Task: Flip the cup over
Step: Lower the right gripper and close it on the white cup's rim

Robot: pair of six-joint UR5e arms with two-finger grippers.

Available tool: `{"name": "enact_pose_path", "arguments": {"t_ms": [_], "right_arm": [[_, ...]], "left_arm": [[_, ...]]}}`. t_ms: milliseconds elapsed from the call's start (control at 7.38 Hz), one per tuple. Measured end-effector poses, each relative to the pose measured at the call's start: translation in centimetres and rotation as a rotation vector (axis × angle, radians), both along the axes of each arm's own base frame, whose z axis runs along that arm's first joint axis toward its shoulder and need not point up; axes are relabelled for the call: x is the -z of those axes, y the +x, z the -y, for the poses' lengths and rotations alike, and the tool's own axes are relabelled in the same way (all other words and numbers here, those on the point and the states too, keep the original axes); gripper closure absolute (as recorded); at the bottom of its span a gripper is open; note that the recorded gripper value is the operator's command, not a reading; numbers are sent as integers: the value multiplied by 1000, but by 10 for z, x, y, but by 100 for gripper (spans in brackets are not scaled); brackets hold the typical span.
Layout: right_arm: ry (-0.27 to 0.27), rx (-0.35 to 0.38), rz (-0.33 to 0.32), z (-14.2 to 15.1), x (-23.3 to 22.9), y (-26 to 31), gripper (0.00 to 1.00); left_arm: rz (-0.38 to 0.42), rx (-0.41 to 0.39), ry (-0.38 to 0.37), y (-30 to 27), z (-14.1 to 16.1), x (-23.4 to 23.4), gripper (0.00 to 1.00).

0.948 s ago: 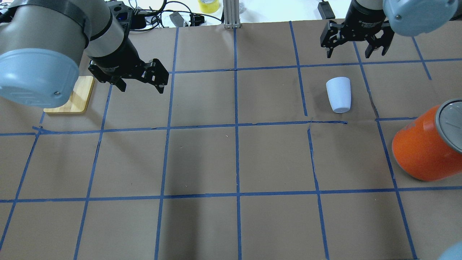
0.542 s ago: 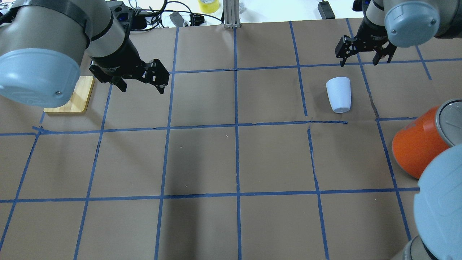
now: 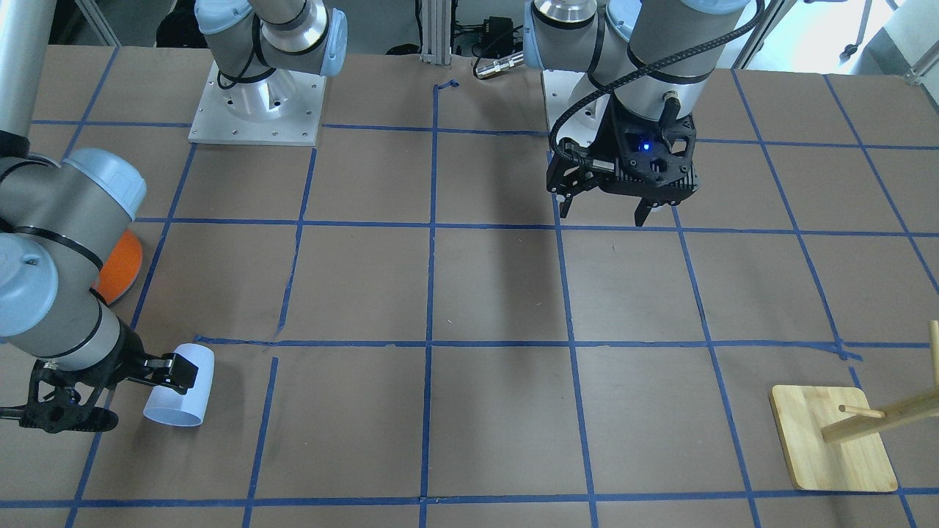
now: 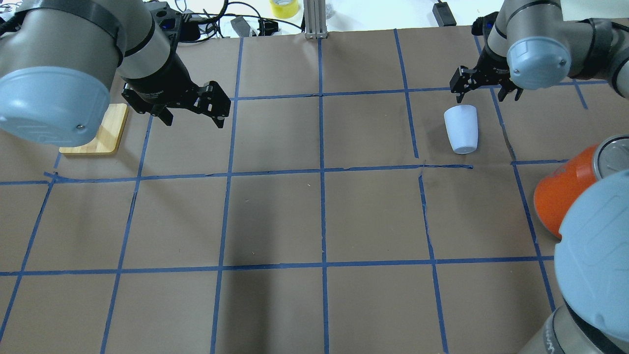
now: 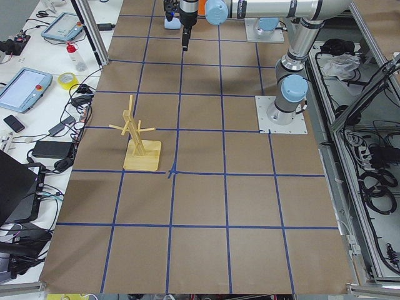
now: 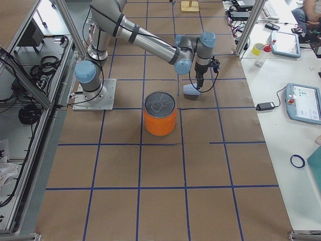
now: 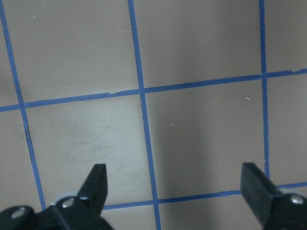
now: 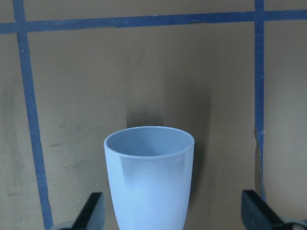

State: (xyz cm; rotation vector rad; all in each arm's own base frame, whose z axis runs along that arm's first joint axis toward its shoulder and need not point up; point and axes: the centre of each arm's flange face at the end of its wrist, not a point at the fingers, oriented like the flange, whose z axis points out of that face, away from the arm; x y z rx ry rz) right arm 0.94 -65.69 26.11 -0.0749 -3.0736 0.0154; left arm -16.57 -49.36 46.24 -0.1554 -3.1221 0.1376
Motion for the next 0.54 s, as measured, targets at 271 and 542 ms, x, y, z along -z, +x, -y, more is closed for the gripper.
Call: {"name": "enact_pose_path", "arguments": {"t_ms": [271, 542], "right_arm": [[14, -1, 2, 5, 22, -1, 0], [25, -29, 5, 6, 31, -1, 0]], "left_arm": [[0, 0, 1, 0, 0, 0, 0], [0, -4, 2, 0, 0, 1, 0]]}}
